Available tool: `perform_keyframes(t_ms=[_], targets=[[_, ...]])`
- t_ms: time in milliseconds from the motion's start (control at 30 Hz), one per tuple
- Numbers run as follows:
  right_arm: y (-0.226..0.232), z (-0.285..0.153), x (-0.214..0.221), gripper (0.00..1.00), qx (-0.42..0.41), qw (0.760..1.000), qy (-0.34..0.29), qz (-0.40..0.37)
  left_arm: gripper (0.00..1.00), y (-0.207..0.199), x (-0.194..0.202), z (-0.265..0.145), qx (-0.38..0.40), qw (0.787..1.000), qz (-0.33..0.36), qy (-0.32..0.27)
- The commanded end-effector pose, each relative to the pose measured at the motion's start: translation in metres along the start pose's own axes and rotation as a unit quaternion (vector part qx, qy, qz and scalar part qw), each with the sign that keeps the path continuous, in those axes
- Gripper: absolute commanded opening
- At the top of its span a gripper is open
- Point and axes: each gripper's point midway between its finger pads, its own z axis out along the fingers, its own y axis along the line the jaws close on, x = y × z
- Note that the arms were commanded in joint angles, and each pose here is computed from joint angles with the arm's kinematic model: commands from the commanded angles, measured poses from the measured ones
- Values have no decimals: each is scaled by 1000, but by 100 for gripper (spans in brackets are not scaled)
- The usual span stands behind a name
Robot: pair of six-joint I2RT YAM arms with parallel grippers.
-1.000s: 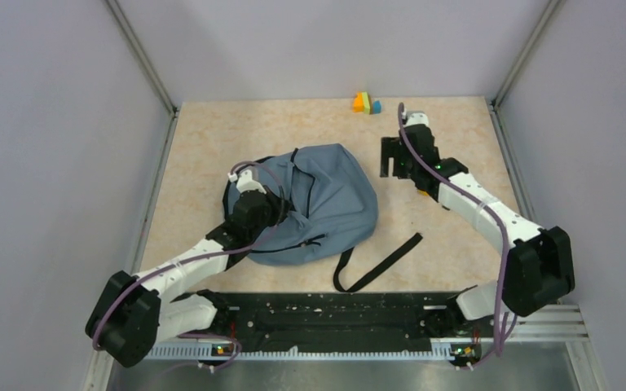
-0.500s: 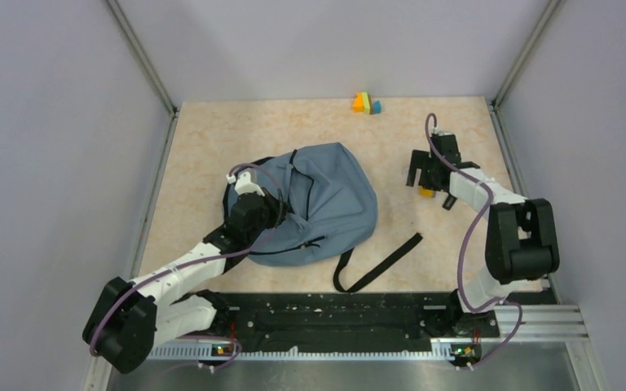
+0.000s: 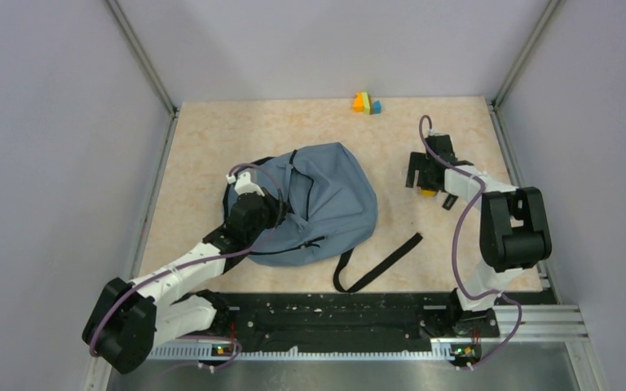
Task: Pack the student bag
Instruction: Pick up the stationery from the center of the board.
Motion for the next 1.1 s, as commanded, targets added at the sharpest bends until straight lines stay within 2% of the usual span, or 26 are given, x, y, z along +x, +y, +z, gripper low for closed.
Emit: perform_keyframes(t_ms=[0,333,600,1067], targets=[[-4,5,-10,81,16,1000,-8,-4,0,5,4,-4,-4,1000,8,7],[-8,-5,-15,83,19,999,-22,-15,0,3,2,-6,-1,1000,8,5],[-9,-8,-21,91,20,999,-27,-36,0,1,0,-8,1,1000,8,4],[-8,5,-16,91,4,999,-8,-37,0,0,-1,-9,3,1000,7,3]])
